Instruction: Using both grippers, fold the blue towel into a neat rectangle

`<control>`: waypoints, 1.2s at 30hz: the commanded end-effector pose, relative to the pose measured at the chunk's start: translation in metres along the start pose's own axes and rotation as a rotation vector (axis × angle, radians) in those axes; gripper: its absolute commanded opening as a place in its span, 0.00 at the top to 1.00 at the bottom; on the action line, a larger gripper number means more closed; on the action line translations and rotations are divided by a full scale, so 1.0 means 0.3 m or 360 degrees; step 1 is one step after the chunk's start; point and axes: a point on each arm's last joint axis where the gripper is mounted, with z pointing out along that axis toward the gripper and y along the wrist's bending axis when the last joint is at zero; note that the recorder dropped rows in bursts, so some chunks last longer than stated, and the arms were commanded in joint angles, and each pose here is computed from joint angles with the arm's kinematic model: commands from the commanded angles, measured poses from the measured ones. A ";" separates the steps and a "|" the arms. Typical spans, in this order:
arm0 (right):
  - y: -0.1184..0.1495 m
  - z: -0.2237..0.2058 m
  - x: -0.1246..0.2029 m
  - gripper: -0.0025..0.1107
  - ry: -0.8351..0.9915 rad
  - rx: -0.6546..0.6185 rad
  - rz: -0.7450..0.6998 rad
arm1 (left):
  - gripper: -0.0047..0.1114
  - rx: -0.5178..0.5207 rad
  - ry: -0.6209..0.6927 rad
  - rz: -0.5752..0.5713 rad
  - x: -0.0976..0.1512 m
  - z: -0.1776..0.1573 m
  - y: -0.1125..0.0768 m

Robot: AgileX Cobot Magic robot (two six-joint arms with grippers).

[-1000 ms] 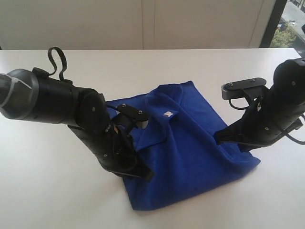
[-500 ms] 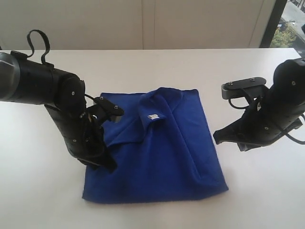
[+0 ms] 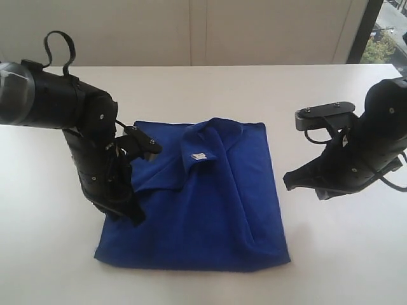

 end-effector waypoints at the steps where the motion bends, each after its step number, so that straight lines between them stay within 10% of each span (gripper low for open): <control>1: 0.002 -0.012 -0.006 0.98 -0.0054 -0.0008 0.0038 | 0.96 0.0041 -0.0089 -0.0072 -0.007 -0.090 -0.005; 16: 0.009 -0.056 -0.220 0.98 -0.0289 -0.0520 0.0215 | 0.96 0.0250 -0.0454 -0.0205 -0.098 -0.262 -0.036; 28: -0.036 0.023 -0.242 0.98 -0.0284 -0.0507 0.0261 | 0.95 -0.0045 -0.0726 0.0725 -0.295 -0.221 -0.127; 36: -0.064 0.027 -0.245 0.98 -0.0303 -0.0471 0.0275 | 0.65 -0.0265 -0.0841 0.1000 -0.351 -0.174 -0.180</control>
